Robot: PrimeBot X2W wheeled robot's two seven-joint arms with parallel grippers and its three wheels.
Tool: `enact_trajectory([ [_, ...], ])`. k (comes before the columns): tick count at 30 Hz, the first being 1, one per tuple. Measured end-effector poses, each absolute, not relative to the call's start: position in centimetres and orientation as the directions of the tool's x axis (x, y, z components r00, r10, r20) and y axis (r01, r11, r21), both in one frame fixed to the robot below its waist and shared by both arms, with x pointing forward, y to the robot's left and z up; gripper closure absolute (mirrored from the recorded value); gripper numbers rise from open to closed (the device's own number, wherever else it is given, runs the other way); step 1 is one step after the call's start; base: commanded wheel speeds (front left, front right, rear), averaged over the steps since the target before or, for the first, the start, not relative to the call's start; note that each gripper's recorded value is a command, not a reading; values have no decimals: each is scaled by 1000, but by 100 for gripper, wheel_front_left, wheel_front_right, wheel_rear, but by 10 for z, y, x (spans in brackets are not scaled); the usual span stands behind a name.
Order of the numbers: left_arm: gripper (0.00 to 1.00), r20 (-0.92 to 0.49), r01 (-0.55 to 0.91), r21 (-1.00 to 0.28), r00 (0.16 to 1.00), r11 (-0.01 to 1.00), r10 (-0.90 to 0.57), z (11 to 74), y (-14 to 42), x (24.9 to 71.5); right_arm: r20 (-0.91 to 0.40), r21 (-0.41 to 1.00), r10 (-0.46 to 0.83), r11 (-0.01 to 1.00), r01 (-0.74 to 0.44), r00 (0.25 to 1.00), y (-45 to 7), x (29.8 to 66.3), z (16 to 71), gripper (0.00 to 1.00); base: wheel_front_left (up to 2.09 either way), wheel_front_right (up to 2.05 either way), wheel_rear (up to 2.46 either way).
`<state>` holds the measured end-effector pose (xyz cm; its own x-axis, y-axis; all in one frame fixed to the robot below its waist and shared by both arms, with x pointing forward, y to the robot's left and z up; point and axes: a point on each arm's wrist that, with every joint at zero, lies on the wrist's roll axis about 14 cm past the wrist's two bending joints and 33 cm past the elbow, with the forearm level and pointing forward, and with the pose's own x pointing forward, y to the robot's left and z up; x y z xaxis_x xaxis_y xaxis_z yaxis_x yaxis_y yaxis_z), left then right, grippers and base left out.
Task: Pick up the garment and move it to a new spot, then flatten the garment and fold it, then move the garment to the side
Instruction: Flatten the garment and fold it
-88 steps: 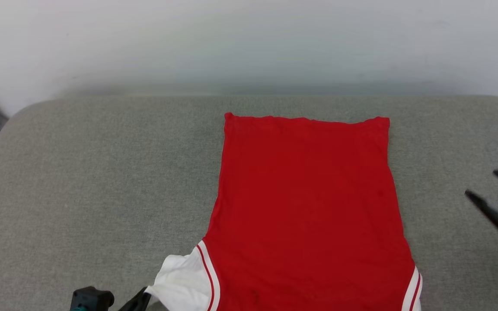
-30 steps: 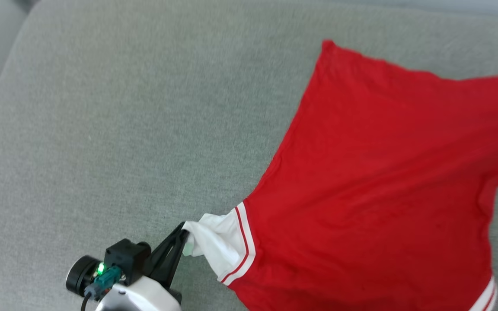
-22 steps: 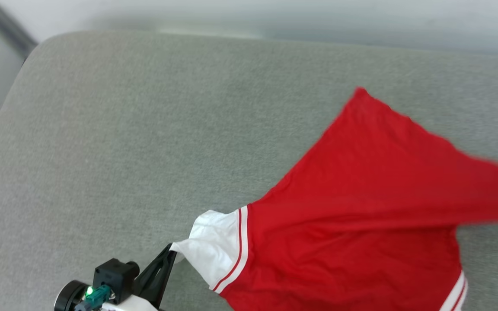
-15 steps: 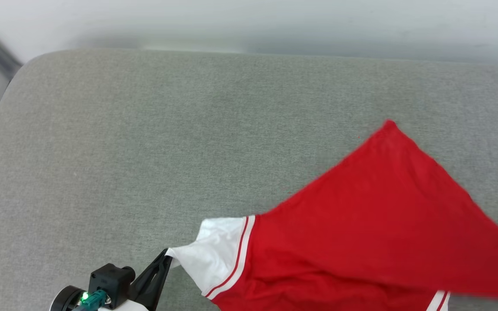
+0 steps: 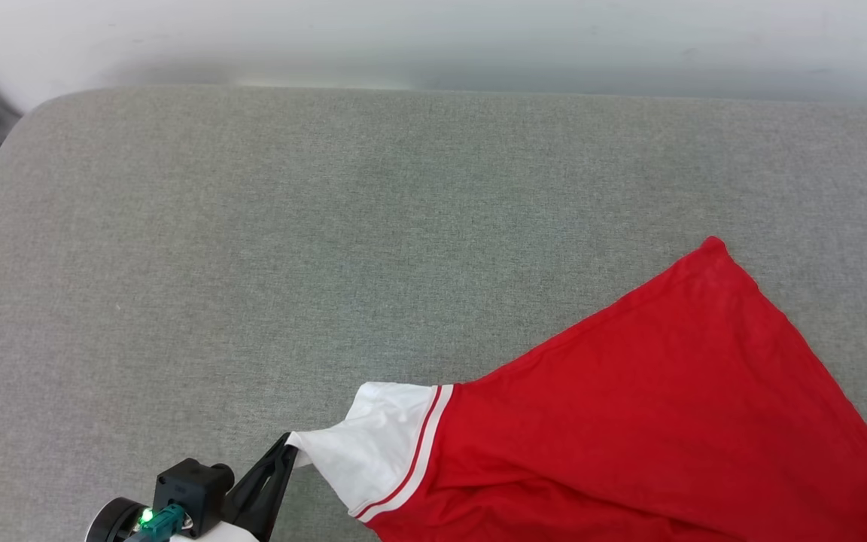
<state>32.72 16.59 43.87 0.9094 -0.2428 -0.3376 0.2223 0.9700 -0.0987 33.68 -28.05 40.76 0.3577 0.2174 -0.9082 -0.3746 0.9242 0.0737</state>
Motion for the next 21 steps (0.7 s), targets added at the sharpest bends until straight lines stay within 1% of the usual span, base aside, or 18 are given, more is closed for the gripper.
enact_trajectory([
  [2,100,-337,221,-99,910,970,-242,439,166,327,-862,36,227,920,-391,454,-278,367,435,0,0,0,0],
  [4,100,-337,222,-97,910,970,-242,439,166,327,-812,-9,235,910,-414,535,-273,396,463,0,0,0,0],
  [6,100,-336,222,-96,910,970,-241,439,167,328,-779,-49,242,896,-441,579,-267,418,487,0,0,0,0],
  [8,100,-329,223,-92,913,971,-241,440,167,332,-757,-91,248,876,-474,605,-257,437,505,0,0,0,0],
  [11,100,-325,222,-90,915,971,-239,440,168,336,-754,-128,260,843,-523,604,-238,457,517,0,0,0,0],
  [13,100,-324,220,-89,916,971,-238,439,168,340,-767,-143,259,823,-550,587,-225,470,516,0,0,0,0],
  [21,100,-330,210,-90,916,974,-228,432,168,352,-867,-150,193,776,-612,458,-180,513,470,0,0,0,0],
])
